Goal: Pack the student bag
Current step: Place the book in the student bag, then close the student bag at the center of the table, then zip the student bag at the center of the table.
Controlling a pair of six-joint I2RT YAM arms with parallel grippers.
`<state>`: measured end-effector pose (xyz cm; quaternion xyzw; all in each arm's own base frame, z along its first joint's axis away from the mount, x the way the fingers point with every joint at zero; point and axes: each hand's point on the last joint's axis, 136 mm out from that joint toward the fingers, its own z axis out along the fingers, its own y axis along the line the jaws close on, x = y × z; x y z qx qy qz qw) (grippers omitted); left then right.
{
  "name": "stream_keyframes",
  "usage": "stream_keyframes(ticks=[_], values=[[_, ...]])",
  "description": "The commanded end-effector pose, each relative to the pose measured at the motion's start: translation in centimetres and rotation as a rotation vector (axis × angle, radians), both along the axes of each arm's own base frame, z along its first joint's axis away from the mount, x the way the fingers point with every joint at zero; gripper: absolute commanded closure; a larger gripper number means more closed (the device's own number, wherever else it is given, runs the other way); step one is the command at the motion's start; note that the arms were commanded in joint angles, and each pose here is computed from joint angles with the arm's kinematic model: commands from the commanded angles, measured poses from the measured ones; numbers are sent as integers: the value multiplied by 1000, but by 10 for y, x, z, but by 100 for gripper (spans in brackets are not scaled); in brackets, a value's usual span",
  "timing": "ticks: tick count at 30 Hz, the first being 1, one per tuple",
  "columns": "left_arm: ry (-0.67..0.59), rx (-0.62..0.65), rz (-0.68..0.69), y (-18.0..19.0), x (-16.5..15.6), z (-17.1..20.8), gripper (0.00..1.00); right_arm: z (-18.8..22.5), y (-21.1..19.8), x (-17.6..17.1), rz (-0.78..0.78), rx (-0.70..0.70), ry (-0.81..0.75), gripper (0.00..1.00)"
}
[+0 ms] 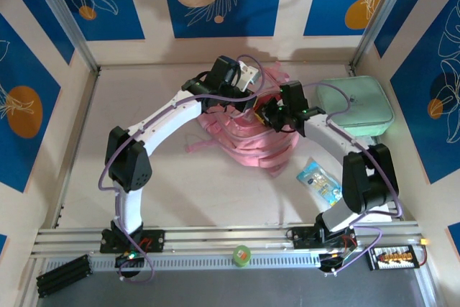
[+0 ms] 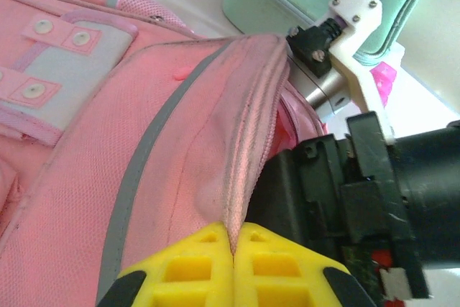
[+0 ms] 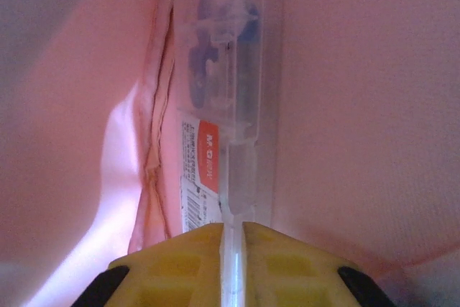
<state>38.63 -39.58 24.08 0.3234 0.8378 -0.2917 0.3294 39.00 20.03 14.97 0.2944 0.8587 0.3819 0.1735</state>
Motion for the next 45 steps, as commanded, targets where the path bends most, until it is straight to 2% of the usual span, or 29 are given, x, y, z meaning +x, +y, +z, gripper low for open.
stream_keyframes(ticks=[1, 5, 8, 12, 15, 17, 20, 21, 25, 29, 35, 40, 45], values=[[-62, -116, -42, -12, -10, 48, 100, 2, 20, 19, 15, 33, -47, 86], [-57, -118, -39, -12, -10, 47, 100, 9, 33, 34, 44, 75, -147, 87], [-54, -115, -35, -11, -10, 47, 100, 20, 35, 31, 70, 102, -200, 87], [-49, -114, -30, -9, -10, 44, 100, 25, 14, 10, 37, 47, -188, 85], [-38, -122, -30, -8, -9, 42, 94, 21, -16, -13, -8, -33, -152, 78], [-23, -127, -32, -9, -10, 39, 82, 11, -42, -31, -50, -122, -107, 73], [-6, -139, -46, -8, -13, 34, 54, 5, -79, -58, -126, -275, -85, 66], [-7, -141, -41, -5, -12, 33, 48, 3, -89, -66, -146, -313, -82, 63], [-3, -165, 38, 16, -8, 21, 30, 10, -113, -85, -188, -403, -117, 53], [69, -197, 225, 57, 2, -5, 15, 25, -106, -85, -135, -421, -164, 41], [291, -266, 439, 109, 9, -56, 29, 33, -76, -79, -35, -443, -187, 37], [368, -260, 440, 102, 14, -74, 44, 31, -50, -77, 14, -440, -185, 37], [380, -193, 506, 109, 29, -94, 53, 27, -34, -79, 51, -438, -173, 37]])
